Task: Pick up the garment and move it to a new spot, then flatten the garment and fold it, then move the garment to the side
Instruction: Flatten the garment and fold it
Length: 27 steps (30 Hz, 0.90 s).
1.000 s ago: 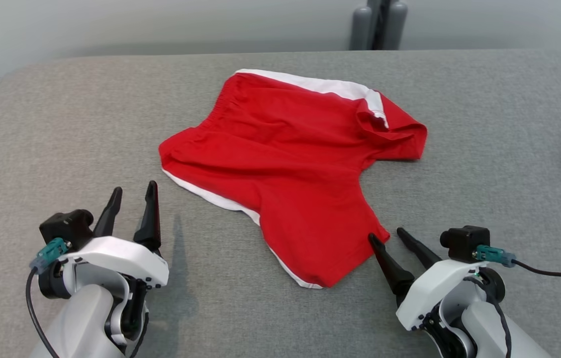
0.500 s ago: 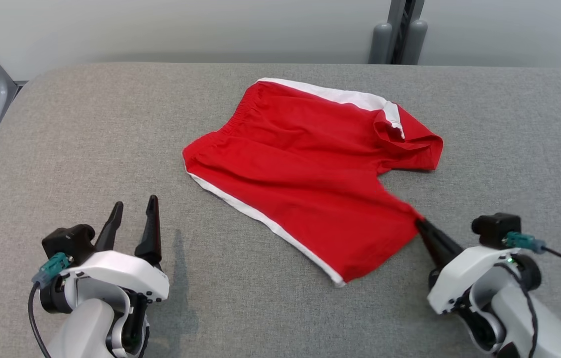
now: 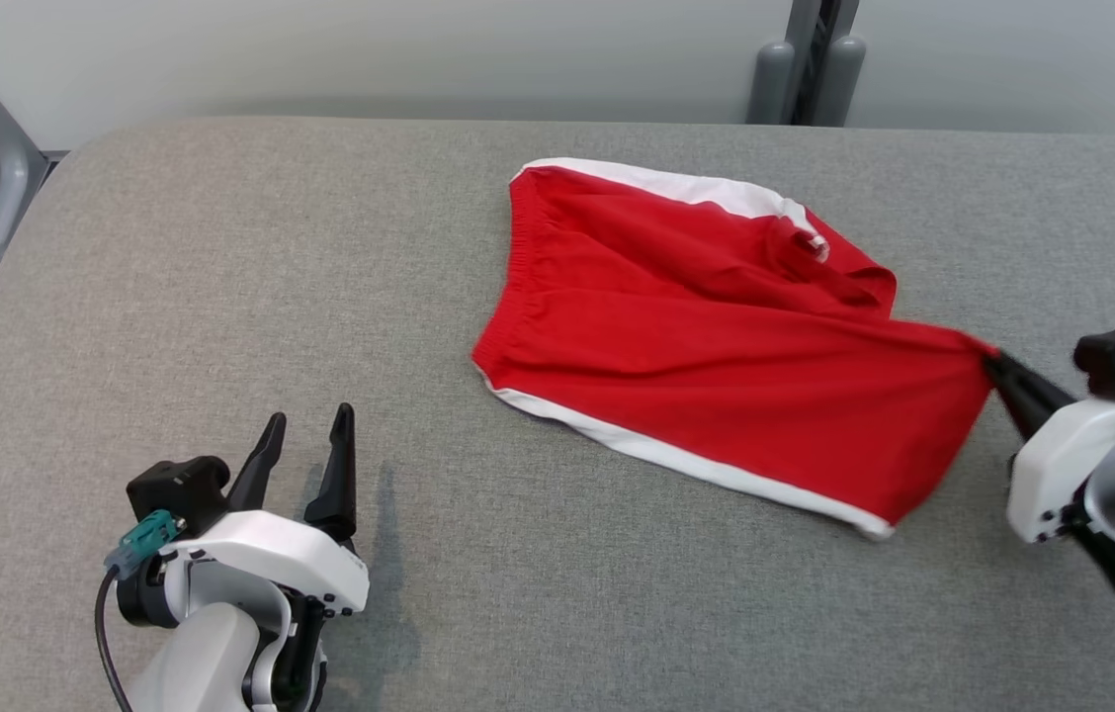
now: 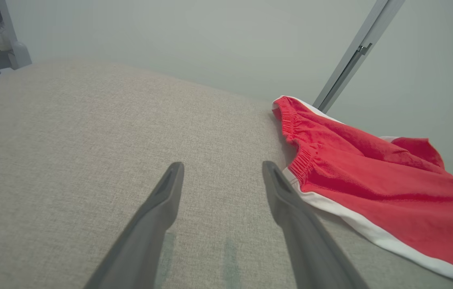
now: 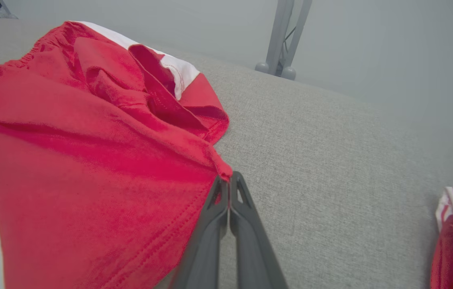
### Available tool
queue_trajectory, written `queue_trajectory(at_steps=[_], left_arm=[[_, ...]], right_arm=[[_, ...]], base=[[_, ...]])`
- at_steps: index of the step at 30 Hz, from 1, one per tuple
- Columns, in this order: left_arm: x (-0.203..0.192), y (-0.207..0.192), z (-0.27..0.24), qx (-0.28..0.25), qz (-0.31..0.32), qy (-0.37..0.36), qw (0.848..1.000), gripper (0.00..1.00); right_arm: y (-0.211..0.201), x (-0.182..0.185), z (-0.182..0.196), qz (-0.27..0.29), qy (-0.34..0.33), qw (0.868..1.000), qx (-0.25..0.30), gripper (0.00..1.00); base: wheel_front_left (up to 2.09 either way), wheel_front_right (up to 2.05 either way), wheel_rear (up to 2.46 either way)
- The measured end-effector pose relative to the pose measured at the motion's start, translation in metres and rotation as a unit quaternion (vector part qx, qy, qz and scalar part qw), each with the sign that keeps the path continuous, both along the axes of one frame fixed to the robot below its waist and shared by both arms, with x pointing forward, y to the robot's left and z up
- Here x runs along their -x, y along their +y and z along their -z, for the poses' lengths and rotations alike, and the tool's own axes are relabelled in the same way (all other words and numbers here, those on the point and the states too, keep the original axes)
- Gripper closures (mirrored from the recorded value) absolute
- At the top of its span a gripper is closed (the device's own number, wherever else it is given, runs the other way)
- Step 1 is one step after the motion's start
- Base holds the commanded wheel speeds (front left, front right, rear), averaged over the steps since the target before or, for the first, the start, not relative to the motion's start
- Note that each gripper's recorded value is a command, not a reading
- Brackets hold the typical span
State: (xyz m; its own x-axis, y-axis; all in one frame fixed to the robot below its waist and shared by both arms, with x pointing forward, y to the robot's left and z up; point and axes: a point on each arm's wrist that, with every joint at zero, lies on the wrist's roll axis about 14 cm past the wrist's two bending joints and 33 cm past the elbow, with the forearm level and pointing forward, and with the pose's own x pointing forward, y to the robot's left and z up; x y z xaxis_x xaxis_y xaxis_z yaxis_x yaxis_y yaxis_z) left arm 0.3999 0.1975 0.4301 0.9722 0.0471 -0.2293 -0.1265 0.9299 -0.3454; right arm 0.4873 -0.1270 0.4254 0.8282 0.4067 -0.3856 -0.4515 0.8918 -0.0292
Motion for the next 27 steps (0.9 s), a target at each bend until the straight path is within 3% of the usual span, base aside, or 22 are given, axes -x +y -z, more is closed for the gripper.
queue_trajectory(at_steps=[3,4,12,17,27], left_arm=[[-0.001,-0.002,0.002,0.000,0.004,0.003,1.000,0.00],[-0.004,-0.011,0.011,0.001,0.015,0.014,1.000,0.00],[-0.022,-0.043,0.009,0.011,0.058,0.007,0.998,0.00],[-0.029,-0.063,0.012,0.022,0.083,0.011,0.996,0.00],[-0.044,-0.086,0.041,0.056,0.092,0.075,0.991,0.00]], right_arm=[[-0.016,-0.011,-0.001,0.002,-0.006,0.999,0.037,1.00],[-0.009,-0.027,-0.008,-0.002,-0.027,0.999,0.044,0.00],[-0.019,-0.006,-0.010,0.070,-0.049,0.995,-0.052,0.00],[-0.036,0.014,-0.017,0.122,-0.064,0.985,-0.104,0.00],[-0.053,0.043,-0.028,0.168,-0.105,0.972,-0.124,0.00]], base=[[0.00,0.00,0.00],[0.00,0.00,0.00],[0.00,0.00,0.00],[0.00,0.00,0.00],[0.00,0.00,0.00]])
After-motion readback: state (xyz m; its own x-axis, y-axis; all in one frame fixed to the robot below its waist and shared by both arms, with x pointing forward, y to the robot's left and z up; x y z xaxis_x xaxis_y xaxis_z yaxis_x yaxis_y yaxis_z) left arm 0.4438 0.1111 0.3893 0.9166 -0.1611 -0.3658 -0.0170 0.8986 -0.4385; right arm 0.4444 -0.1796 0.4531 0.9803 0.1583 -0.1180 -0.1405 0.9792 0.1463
